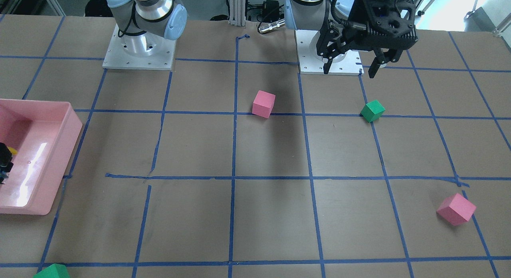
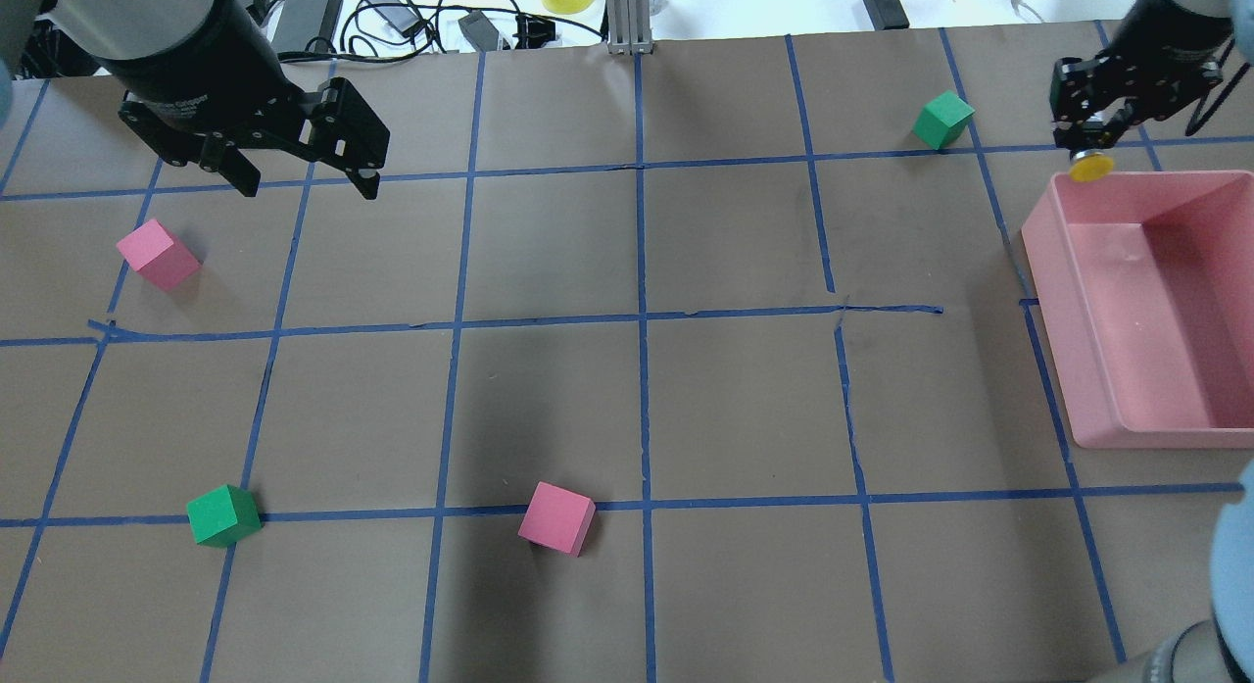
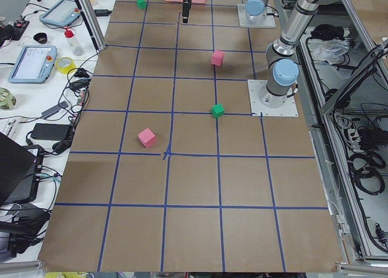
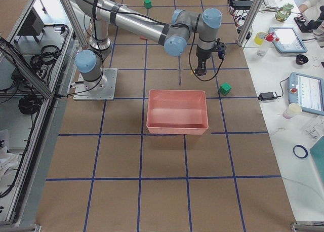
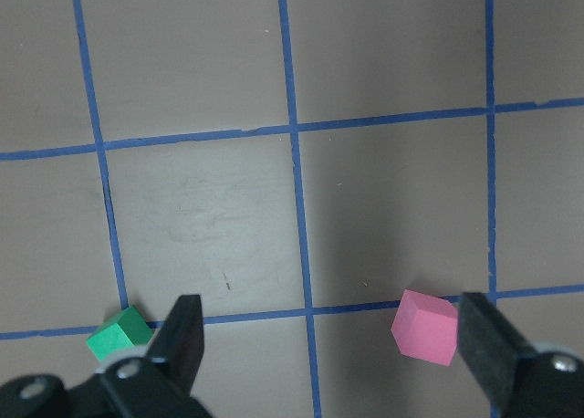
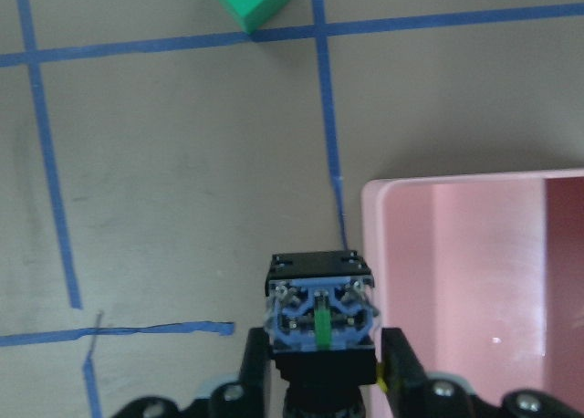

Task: Align button upright
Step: 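Carry the switch toward the table center and lower it with the right gripper, then release the switch on the table and raise the right gripper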

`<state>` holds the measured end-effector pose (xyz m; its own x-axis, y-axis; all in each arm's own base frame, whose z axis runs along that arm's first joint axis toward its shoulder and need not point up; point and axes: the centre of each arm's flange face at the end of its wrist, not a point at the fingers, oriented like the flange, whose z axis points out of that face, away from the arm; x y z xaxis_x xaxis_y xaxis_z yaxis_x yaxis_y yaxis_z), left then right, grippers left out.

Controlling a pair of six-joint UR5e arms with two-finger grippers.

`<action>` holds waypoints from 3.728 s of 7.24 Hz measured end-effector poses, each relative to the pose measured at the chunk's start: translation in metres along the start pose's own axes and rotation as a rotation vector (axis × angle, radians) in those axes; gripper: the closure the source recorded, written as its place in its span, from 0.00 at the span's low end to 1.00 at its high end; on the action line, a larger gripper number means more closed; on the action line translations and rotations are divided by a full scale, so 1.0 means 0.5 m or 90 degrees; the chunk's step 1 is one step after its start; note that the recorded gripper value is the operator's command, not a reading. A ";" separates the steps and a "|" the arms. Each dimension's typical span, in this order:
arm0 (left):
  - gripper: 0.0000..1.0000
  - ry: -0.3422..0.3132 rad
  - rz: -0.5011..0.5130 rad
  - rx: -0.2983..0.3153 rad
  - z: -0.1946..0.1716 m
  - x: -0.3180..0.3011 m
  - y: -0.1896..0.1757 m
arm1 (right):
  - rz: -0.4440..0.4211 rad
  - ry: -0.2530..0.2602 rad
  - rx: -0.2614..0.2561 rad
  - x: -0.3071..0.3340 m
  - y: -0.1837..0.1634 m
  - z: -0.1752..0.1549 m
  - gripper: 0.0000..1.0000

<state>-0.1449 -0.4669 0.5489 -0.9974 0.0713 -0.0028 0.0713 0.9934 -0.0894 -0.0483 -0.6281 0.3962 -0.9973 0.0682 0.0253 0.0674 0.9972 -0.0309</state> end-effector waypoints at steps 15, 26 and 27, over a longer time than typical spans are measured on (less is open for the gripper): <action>0.00 0.000 0.000 0.000 0.000 0.000 0.000 | -0.039 -0.051 0.032 -0.823 0.192 0.309 1.00; 0.00 0.000 0.000 0.000 0.000 0.000 0.000 | -0.038 -0.049 0.027 -0.852 0.234 0.372 0.39; 0.00 0.000 0.000 0.000 0.000 0.000 0.000 | -0.038 -0.048 0.026 -0.850 0.237 0.373 0.23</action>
<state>-0.1449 -0.4669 0.5489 -0.9975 0.0713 -0.0030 0.0713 0.9934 -0.0894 0.3786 -0.5443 0.1954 -0.9989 0.0040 -0.0473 0.0074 0.9974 -0.0719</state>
